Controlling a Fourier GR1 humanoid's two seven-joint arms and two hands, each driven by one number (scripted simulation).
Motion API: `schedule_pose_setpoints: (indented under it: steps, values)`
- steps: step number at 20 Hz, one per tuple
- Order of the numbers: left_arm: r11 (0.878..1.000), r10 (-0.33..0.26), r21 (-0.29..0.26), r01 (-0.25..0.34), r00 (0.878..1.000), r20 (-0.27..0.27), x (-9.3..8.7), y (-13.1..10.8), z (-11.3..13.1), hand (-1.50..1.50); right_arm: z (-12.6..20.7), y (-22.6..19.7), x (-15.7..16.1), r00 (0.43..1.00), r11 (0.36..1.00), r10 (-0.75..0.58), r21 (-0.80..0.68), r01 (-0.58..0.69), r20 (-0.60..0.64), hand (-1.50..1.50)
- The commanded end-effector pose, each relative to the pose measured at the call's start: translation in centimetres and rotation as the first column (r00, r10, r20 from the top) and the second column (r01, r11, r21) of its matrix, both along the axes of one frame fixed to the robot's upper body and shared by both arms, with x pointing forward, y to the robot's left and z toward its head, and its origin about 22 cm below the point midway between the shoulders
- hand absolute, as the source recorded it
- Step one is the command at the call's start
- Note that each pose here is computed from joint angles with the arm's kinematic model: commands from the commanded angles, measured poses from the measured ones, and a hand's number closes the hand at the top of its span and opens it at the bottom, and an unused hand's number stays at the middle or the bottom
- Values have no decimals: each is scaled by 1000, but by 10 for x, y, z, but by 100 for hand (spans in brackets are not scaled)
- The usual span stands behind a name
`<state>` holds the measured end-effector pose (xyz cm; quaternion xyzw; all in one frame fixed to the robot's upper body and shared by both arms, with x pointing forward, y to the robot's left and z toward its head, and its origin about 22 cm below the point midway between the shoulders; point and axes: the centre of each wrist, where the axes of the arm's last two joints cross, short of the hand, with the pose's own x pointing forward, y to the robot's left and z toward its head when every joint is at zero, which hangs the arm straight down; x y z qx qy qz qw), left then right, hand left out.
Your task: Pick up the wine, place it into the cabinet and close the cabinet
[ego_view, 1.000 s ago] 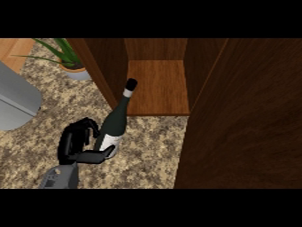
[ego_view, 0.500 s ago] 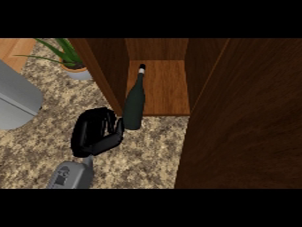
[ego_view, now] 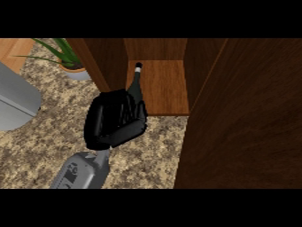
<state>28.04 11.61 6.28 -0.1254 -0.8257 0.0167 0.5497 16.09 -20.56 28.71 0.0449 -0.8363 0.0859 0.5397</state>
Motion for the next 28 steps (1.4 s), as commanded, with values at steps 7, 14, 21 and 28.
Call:
schedule_pose_setpoints:
  steps: [7,14,21,28]
  values:
    - [999,44,4,-44,994,-96,40,-38,69,150,-2,-9,-28,995,995,101,-1,-101,0,-150]
    - [995,96,35,-95,994,-42,59,-45,56,150,-1,-19,-6,997,997,79,15,-79,9,-150]
    - [974,154,164,-159,987,38,83,-54,43,150,-5,-8,-19,994,994,106,-3,-106,11,-150]
    - [963,175,201,-177,984,29,88,-45,15,150,-8,-7,-32,994,994,105,-20,-106,-13,-150]
